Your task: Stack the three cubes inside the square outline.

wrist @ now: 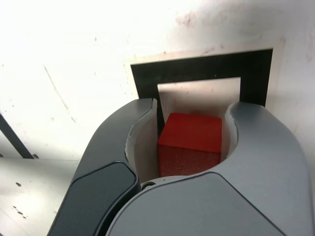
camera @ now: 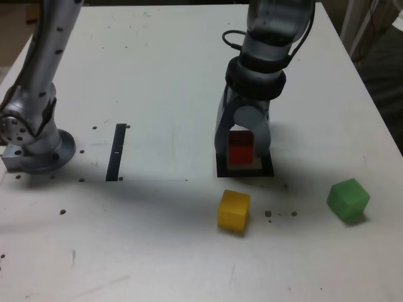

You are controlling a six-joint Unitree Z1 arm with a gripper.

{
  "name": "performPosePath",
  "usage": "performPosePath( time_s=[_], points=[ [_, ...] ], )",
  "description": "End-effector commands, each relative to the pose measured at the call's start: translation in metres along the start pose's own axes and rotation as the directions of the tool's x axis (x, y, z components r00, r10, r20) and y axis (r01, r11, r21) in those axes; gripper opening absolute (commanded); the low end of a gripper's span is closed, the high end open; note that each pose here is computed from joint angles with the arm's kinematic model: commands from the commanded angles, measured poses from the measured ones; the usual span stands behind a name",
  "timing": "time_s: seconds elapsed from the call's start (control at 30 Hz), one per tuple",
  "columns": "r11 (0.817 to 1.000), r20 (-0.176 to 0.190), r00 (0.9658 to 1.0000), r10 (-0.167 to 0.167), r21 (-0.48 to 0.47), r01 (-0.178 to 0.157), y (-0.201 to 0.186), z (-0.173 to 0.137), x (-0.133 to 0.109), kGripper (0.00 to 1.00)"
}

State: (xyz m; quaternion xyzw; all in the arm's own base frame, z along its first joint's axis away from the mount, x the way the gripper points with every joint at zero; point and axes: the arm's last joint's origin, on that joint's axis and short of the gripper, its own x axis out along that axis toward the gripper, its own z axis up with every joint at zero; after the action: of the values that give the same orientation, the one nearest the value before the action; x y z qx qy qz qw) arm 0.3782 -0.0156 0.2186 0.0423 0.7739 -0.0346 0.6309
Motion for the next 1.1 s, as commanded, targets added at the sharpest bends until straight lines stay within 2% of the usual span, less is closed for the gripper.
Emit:
performPosePath(
  time_s=[0.0, 0.07, 0.2, 0.27, 0.47, 0.6, 0.87, 1.07],
  points=[
    [1.000, 0.001, 1.0000, 0.003, -0.003, -0.003, 0.003, 0.003, 0.001, 0.33],
    [1.000, 0.000, 1.0000, 0.005, -0.004, -0.005, 0.005, 0.004, 0.002, 0.47],
    [1.000, -0.007, 1.0000, 0.007, -0.005, -0.007, 0.008, 0.005, 0.005, 0.87],
    [1.000, -0.007, 0.9999, 0.007, -0.006, -0.007, 0.009, 0.005, 0.005, 0.98],
    [1.000, -0.001, 0.9999, 0.012, -0.006, -0.012, 0.009, 0.000, 0.000, 1.00],
    [1.000, 0.017, 0.9994, 0.029, -0.005, -0.029, 0.007, -0.010, -0.011, 1.00],
    [0.997, 0.058, 0.9959, 0.069, 0.042, -0.071, -0.014, -0.038, -0.043, 1.00],
    [0.991, 0.081, 0.9934, 0.081, 0.098, -0.089, -0.041, -0.046, -0.053, 1.00]
  ],
)
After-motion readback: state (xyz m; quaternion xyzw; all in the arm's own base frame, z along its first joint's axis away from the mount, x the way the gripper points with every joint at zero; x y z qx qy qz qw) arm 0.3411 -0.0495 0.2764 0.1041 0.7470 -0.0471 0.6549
